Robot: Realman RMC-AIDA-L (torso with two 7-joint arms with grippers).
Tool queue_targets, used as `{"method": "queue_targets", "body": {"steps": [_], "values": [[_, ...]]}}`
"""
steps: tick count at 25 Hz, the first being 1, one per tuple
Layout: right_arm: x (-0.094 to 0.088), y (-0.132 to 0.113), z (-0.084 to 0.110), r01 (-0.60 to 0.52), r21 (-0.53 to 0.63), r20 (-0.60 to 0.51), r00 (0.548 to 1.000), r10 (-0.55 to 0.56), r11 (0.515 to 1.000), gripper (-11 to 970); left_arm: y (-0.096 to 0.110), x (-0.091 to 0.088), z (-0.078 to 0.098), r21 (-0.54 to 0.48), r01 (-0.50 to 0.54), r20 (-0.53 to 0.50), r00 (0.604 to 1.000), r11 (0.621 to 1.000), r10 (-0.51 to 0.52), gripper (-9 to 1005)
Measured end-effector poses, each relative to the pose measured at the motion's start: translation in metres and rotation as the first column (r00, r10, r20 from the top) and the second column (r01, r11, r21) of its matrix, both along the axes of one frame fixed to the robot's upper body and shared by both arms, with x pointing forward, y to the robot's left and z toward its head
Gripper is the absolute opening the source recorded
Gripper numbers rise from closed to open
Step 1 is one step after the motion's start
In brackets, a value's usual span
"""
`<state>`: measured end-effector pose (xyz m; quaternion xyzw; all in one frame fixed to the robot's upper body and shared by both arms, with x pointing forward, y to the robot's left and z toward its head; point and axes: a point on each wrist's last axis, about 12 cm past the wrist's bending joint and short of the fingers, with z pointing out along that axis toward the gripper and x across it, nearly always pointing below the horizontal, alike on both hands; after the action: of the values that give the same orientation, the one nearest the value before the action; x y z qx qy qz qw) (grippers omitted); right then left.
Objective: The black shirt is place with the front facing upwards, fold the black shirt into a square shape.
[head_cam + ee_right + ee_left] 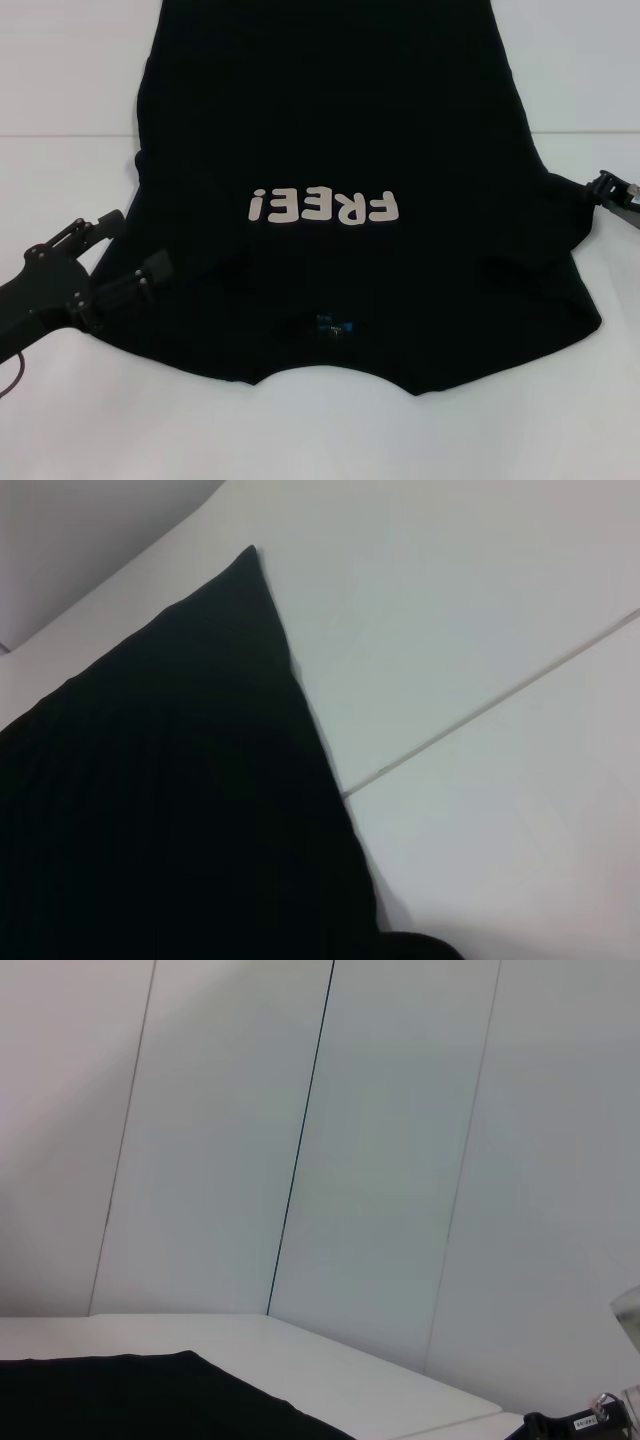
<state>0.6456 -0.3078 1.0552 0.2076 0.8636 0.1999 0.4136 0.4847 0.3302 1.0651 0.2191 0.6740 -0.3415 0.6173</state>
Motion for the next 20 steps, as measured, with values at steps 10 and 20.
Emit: {"method": "queue_targets", "body": {"steps": [10, 20], "values": [[-0.005, 0.002, 0.007, -0.029, 0.105, 0.084, 0.996, 0.020, 0.994, 40, 0.000, 0.000, 0.000, -0.002, 0.001, 0.000, 1.000, 1.000, -0.001, 908], [0.009, 0.025, 0.022, -0.076, 0.143, 0.138, 0.989, 0.056, 0.987, 40, 0.000, 0.000, 0.001, 0.000, 0.002, 0.004, 1.000, 1.000, -0.002, 908]]}}
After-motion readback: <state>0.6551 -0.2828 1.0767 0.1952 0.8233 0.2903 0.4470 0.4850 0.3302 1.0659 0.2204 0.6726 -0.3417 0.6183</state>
